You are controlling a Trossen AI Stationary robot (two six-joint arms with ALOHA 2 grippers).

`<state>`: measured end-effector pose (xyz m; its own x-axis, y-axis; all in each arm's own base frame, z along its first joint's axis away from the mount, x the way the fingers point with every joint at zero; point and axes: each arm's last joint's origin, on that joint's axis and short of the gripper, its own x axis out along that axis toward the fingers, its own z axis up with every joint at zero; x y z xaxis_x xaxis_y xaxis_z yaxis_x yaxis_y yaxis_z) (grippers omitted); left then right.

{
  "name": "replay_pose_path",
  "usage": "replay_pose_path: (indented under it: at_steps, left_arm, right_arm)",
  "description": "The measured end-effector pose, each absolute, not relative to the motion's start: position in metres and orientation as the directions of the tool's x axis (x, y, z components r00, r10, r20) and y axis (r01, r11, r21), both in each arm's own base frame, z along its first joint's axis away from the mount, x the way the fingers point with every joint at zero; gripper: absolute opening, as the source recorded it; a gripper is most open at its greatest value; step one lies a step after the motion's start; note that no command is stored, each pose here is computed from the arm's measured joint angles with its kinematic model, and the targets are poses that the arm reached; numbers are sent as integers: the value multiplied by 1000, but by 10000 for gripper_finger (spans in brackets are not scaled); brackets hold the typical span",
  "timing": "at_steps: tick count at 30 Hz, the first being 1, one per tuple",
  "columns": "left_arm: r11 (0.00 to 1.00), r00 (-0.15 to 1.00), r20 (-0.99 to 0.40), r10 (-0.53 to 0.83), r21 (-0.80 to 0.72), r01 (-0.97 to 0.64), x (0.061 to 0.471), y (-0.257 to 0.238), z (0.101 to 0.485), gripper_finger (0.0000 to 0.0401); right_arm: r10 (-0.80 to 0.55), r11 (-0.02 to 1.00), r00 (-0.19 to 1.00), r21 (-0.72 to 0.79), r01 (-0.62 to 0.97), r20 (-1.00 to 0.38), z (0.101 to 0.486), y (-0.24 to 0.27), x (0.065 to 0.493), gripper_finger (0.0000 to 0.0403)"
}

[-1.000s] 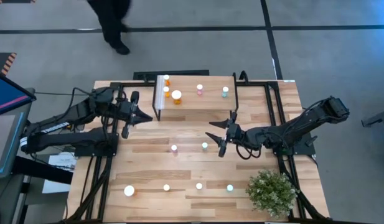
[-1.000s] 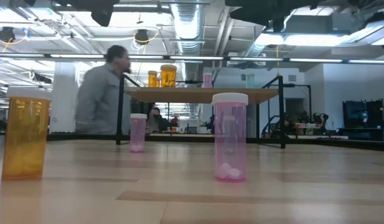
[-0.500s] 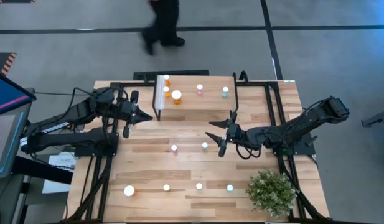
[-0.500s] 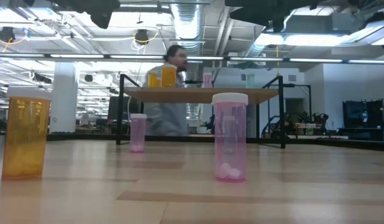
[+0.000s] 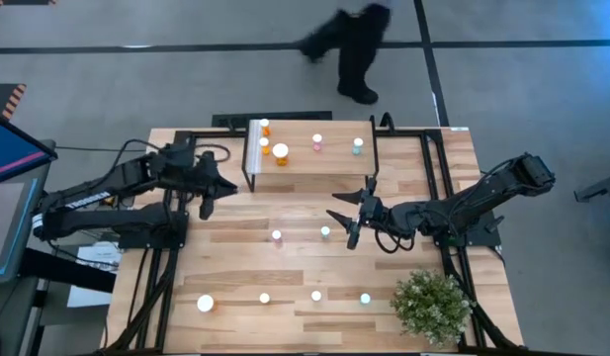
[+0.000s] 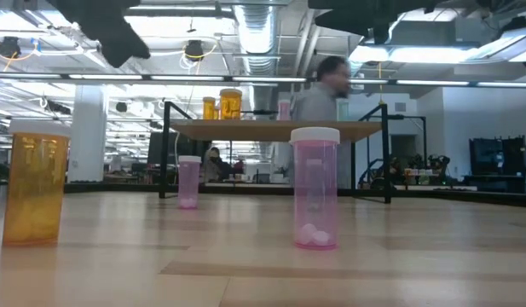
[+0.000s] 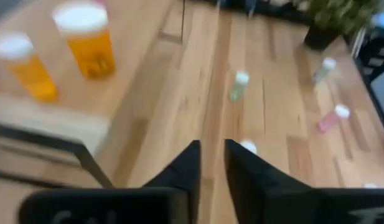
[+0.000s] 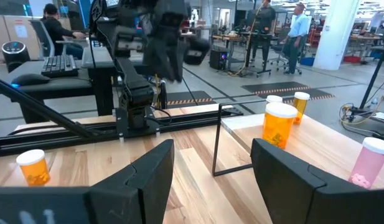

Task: Pick and place medicine bottles onto shelf by color
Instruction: Put the top pink pill bottle on the shelf

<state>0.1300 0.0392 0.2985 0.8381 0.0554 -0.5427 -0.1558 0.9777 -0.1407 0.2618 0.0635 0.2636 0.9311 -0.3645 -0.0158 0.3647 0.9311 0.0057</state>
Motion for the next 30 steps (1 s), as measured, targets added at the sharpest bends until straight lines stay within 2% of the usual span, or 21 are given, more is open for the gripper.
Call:
replay_pose_path:
  at_steps: [8, 13, 22, 27, 30]
  left_arm:
    - [950, 696, -718, -19, -230, -211, 153, 35, 280, 182]
    - [944, 615, -785, -77, -257, -209, 174, 29, 268, 229]
    - [987, 586, -808, -63, -137, -82, 223, -13, 241, 248]
    - [993, 564, -825, 37, -35, -115, 241, -34, 221, 248]
    - [992, 549, -835, 50, -23, -124, 252, -40, 208, 248]
  right_arm:
    - [-365, 931, 931, 6, 365, -16, 264, 63, 262, 235]
    - [-365, 931, 931, 5, 365, -16, 264, 63, 262, 235]
    - [-365, 931, 931, -5, 365, -28, 262, 63, 262, 235]
    - [-365, 931, 930, -9, 365, -34, 261, 63, 262, 235]
    - [-365, 931, 930, -10, 365, -36, 261, 63, 262, 235]
